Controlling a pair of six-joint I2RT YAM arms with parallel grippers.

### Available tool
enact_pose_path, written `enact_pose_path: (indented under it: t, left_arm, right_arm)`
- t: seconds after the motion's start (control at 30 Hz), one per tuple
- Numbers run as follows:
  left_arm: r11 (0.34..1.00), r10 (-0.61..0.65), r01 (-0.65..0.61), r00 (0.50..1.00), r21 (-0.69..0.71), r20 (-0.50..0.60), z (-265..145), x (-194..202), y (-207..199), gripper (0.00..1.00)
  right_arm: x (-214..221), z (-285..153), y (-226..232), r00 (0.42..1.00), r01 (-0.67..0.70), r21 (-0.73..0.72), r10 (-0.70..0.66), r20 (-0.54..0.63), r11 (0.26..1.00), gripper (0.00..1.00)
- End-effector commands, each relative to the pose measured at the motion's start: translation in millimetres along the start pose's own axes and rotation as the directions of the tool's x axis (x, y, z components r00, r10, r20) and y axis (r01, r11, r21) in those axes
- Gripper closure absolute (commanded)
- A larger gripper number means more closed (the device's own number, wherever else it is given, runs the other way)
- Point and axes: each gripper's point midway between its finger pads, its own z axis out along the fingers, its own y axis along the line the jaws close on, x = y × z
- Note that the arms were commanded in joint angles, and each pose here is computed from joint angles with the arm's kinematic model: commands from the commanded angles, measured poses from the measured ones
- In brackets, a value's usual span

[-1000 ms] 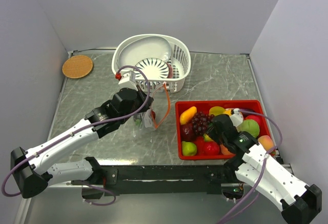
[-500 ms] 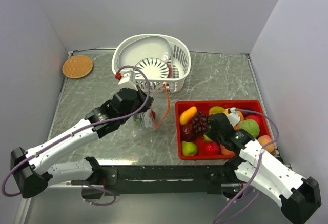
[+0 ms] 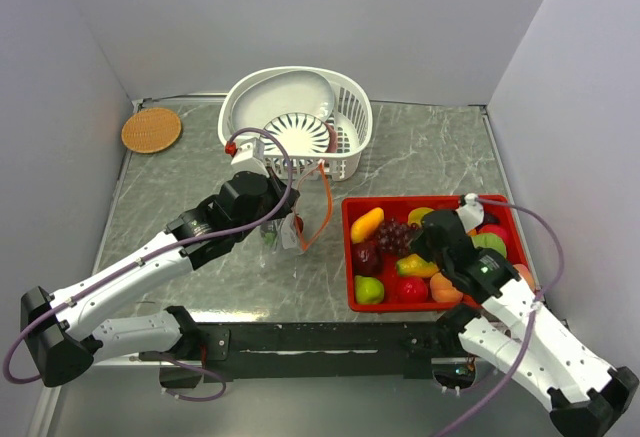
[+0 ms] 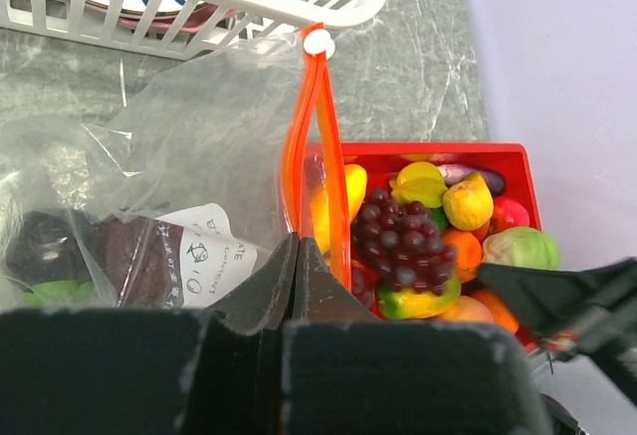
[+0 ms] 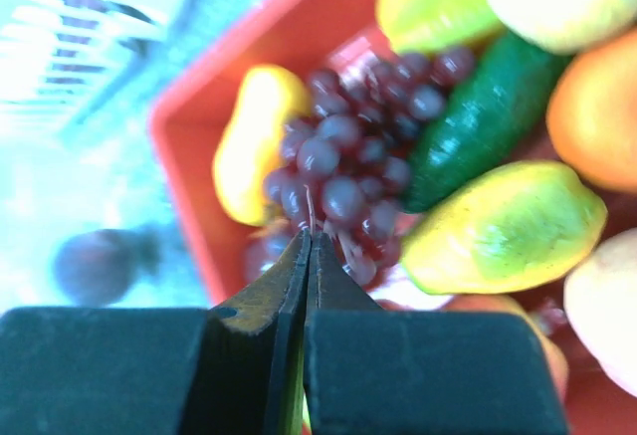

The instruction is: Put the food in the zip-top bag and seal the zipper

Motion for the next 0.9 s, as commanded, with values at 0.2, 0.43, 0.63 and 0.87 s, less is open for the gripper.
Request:
enact_pose_path:
  t: [0.2, 0.43, 0.63, 0.87]
  left_arm:
    - [0.999, 0.02, -0.021, 0.999, 0.045, 0.033, 5, -15, -21, 0.99]
    - [0.998, 0.025, -0.026, 0.999, 0.05, 0.021, 10, -14, -26, 0.99]
    - [0.998, 0.022, -0.024, 1.0, 0.058, 0.018, 13, -15, -31, 0.99]
    - [0.995, 0.005, -0.005, 1.0, 0.099, 0.008, 15, -19, -47, 0.99]
  right_arm:
    - [-63, -46, 56, 0.991, 0.019, -0.158, 0.003, 0.135, 0.987, 1.0]
    - [-102, -81, 98, 0.979, 0.026, -0.279, 0.033, 0.203, 0.96, 1.0]
    - [-128, -110, 134, 0.971, 0.051, -0.384, 0.045, 0.236, 0.922, 1.0]
    - [-155, -145, 184, 0.965, 0.075, -0.523, 0.07, 0.252, 0.849, 1.0]
